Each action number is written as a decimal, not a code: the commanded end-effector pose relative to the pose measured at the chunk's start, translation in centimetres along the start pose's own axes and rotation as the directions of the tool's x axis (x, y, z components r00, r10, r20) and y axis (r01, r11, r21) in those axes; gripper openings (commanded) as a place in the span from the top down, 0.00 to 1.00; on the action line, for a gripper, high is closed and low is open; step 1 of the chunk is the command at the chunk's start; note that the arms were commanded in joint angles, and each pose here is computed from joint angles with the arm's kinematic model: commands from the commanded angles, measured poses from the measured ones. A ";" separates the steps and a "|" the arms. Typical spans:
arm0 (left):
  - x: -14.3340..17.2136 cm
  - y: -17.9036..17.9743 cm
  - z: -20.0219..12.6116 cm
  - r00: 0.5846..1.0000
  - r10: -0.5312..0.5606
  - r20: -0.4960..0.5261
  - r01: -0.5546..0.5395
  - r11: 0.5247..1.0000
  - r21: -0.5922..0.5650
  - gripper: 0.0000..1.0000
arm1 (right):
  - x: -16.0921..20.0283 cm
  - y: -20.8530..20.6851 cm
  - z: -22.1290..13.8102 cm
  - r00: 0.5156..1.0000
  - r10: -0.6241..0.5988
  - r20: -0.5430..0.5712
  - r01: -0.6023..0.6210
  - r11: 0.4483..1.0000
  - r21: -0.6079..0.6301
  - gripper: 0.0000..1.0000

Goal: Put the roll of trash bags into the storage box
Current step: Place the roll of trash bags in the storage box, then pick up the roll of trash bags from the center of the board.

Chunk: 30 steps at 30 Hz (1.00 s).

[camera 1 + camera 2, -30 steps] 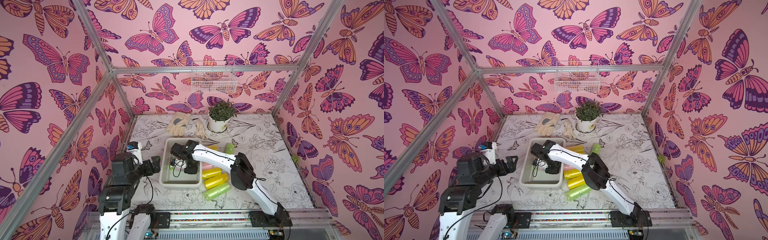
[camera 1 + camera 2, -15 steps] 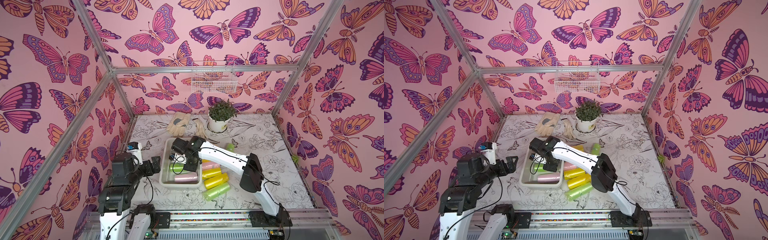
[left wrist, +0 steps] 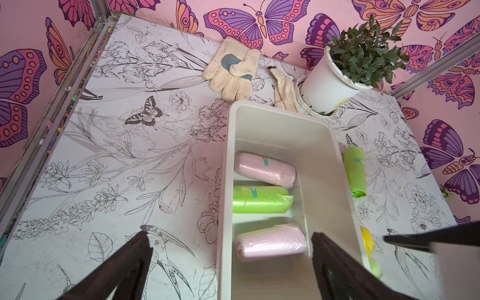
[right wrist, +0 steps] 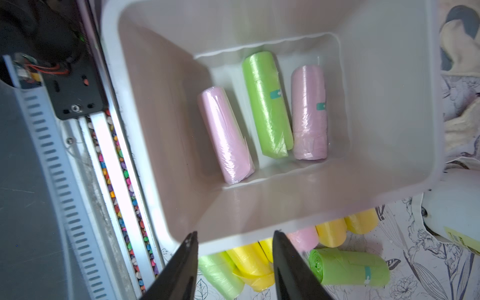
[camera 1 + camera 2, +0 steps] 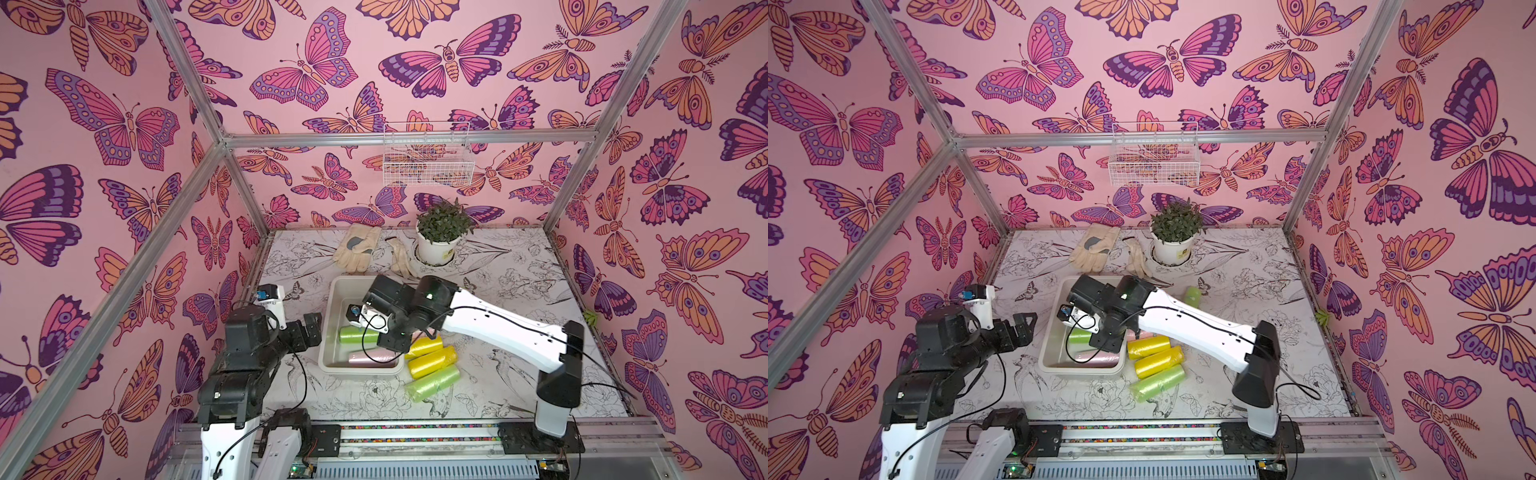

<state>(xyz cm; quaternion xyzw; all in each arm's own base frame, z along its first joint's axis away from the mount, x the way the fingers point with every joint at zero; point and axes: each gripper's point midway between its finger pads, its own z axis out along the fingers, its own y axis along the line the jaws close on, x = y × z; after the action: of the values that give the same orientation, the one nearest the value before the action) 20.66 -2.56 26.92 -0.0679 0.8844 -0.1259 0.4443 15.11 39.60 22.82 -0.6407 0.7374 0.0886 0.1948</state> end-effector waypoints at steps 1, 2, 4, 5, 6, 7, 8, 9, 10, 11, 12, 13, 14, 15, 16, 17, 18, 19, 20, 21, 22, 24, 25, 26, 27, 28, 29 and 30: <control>-0.1 0.3 0.0 1.000 0.002 0.029 -0.002 1.000 -0.009 0.00 | -0.2 -1.1 -3.1 0.985 0.094 0.147 -0.105 0.992 0.072 0.49; -0.1 0.3 0.0 1.000 0.004 0.031 -0.004 1.000 -0.008 0.00 | 0.2 -1.4 -3.7 0.977 0.116 0.180 -0.134 0.987 0.093 0.49; 0.0 0.3 0.1 1.000 0.004 0.031 -0.004 1.000 -0.012 0.00 | 1.9 -2.2 -5.3 0.949 0.170 0.264 -0.214 0.966 0.144 0.49; 0.1 0.3 0.1 0.999 0.006 0.031 -0.006 1.000 -0.012 0.00 | 2.8 -2.4 -5.5 0.937 0.185 0.297 -0.241 0.957 0.164 0.48; 0.1 0.3 0.2 1.000 0.007 0.028 -0.007 1.000 -0.011 0.00 | 3.9 -2.6 -5.9 0.927 0.197 0.318 -0.263 0.947 0.182 0.47; 0.1 0.2 0.2 1.000 0.009 0.028 -0.009 1.000 -0.008 0.00 | 4.9 -2.9 -6.0 0.920 0.209 0.333 -0.286 0.937 0.202 0.46; 0.2 0.1 0.3 1.000 0.013 0.024 -0.013 1.000 -0.002 0.00 | 6.0 -3.3 -6.3 0.911 0.219 0.349 -0.310 0.923 0.229 0.45; 0.3 -0.1 0.4 1.000 0.018 0.022 -0.018 1.000 0.005 0.00 | 6.9 -3.8 -6.6 0.902 0.231 0.364 -0.334 0.908 0.252 0.44; 0.4 -0.2 0.4 1.000 0.023 0.019 -0.024 1.000 0.013 0.00 | 8.0 -4.3 -7.1 0.889 0.245 0.386 -0.366 0.888 0.279 0.41; 0.4 -0.3 0.5 0.999 0.028 0.017 -0.028 0.999 0.018 0.00 | 9.1 -4.9 -7.3 0.881 0.255 0.399 -0.392 0.866 0.311 0.39; 0.4 -0.4 0.5 0.999 0.031 0.018 -0.032 0.999 0.022 0.00 | 9.9 -5.4 -7.6 0.870 0.269 0.414 -0.420 0.845 0.332 0.37; 0.5 -0.5 0.5 0.999 0.036 0.019 -0.037 0.999 0.026 0.00 | 11.1 -6.2 -8.1 0.852 0.289 0.437 -0.460 0.812 0.359 0.33; 0.5 -0.6 0.4 0.999 0.040 0.022 -0.041 0.999 0.030 0.00 | 12.1 -6.9 -8.6 0.827 0.316 0.464 -0.507 0.776 0.375 0.31; 0.5 -0.7 0.4 0.999 0.044 0.023 -0.045 0.998 0.035 0.00 | 13.1 -7.3 -8.9 0.805 0.342 0.484 -0.546 0.747 0.379 0.29; 0.5 -0.9 0.4 0.998 0.049 0.026 -0.050 0.998 0.044 0.00 | 14.3 -7.7 -9.2 0.770 0.382 0.512 -0.598 0.712 0.369 0.26; 0.6 -1.2 0.4 0.998 0.059 0.023 -0.060 0.996 0.061 0.00 | 15.5 -8.1 -9.6 0.728 0.421 0.541 -0.651 0.671 0.355 0.21; 0.7 -1.8 0.4 0.997 0.079 0.024 -0.081 0.992 0.094 0.00 | 16.7 -8.5 -9.9 0.683 0.454 0.572 -0.702 0.623 0.344 0.16; 0.8 -2.5 0.4 0.994 0.107 0.021 -0.109 0.985 0.133 0.00 | 18.1 -8.9 -10.2 0.628 0.489 0.606 -0.757 0.563 0.331 0.12; 1.0 -3.0 0.5 0.992 0.122 0.017 -0.123 0.980 0.159 0.00 | 19.5 -9.1 -10.5 0.572 0.512 0.641 -0.802 0.512 0.306 0.08; 1.1 -3.2 0.5 0.991 0.132 0.015 -0.133 0.977 0.167 0.00 | 20.7 -9.1 -10.7 0.528 0.527 0.666 -0.833 0.474 0.285 0.05; 1.3 -3.4 0.6 0.990 0.142 0.010 -0.141 0.975 0.169 0.00 | 22.0 -9.1 -10.9 0.479 0.539 0.692 -0.863 0.435 0.258 0.01; 1.5 -3.8 0.6 0.987 0.158 0.002 -0.155 0.970 0.188 0.00 | 23.9 -8.7 -11.2 0.397 0.560 0.727 -0.902 0.383 0.198 0.01; 1.6 -4.2 0.7 0.986 0.168 -0.004 -0.164 0.965 0.206 0.00 | 24.7 -8.5 -11.3 0.363 0.565 0.741 -0.915 0.365 0.170 0.01; 1.7 -4.5 0.7 0.984 0.178 -0.011 -0.171 0.960 0.223 0.01 | 25.4 -8.2 -11.4 0.338 0.567 0.751 -0.923 0.356 0.146 0.01; 1.8 -4.9 0.7 0.982 0.187 -0.016 -0.178 0.955 0.236 0.01 | 26.0 -8.0 -11.4 0.325 0.568 0.756 -0.927 0.349 0.137 0.01; 1.9 -5.1 0.9 0.980 0.195 -0.028 -0.183 0.952 0.246 0.02 | 26.6 -7.8 -11.3 0.316 0.571 0.758 -0.931 0.340 0.133 0.01; 2.1 -5.3 0.9 0.978 0.204 -0.039 -0.188 0.949 0.253 0.03 | 27.3 -7.6 -11.2 0.312 0.574 0.757 -0.934 0.331 0.134 0.01; 2.1 -5.4 1.0 0.977 0.208 -0.047 -0.189 0.948 0.255 0.04 | 27.8 -7.4 -11.0 0.314 0.579 0.752 -0.936 0.323 0.142 0.01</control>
<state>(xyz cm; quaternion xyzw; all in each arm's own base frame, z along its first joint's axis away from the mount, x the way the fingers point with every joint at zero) 20.15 -7.62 26.22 0.0590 0.8798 -0.1852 0.4338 17.88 10.36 23.78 -0.0674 0.8359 0.1484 0.5241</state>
